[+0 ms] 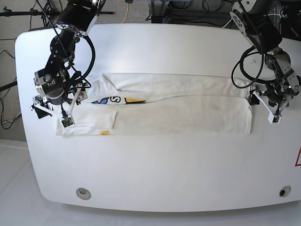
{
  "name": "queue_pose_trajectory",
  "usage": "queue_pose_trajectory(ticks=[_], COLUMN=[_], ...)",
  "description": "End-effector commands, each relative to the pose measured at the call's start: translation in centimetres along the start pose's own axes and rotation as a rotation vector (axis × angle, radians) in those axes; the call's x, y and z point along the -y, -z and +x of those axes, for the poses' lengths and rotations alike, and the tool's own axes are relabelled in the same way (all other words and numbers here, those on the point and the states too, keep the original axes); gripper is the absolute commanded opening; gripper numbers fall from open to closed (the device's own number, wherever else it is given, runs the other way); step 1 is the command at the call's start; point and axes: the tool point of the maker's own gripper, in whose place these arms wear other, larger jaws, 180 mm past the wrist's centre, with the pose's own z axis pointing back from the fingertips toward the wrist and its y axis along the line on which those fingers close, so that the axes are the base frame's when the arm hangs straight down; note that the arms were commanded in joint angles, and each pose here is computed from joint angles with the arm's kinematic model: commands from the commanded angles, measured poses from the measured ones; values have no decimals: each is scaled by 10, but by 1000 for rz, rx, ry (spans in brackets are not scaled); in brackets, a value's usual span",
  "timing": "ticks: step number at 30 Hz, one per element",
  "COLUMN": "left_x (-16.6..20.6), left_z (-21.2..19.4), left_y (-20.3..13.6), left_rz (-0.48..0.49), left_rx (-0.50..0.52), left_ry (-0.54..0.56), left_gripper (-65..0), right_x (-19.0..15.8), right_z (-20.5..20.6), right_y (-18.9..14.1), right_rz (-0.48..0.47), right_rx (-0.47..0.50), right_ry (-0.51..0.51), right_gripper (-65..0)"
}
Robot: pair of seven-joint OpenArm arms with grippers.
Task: Fold the T-shirt properly
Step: 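Lower the left gripper and pinch the shirt's end edge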
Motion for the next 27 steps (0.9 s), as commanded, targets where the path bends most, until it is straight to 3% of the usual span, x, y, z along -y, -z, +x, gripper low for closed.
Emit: queue_pose_trajectory(ticks=[1,13,27], left_x=[-5,6,-13], left_z=[25,44,53], left_y=[-9,-15,-19], left_rz=[1,-86,-145], left_rx=[78,158,192], left_ry=[-1,-64,-140], left_gripper=[-172,-169,-160], right_x=[11,10,12], right_z=[13,10,11], right_y=[-5,-4,-5], right_rz=[-31,-31,-38], right_rx=[47,26,19], right_ry=[-1,-2,-7], right_gripper=[-106,-102,-105])
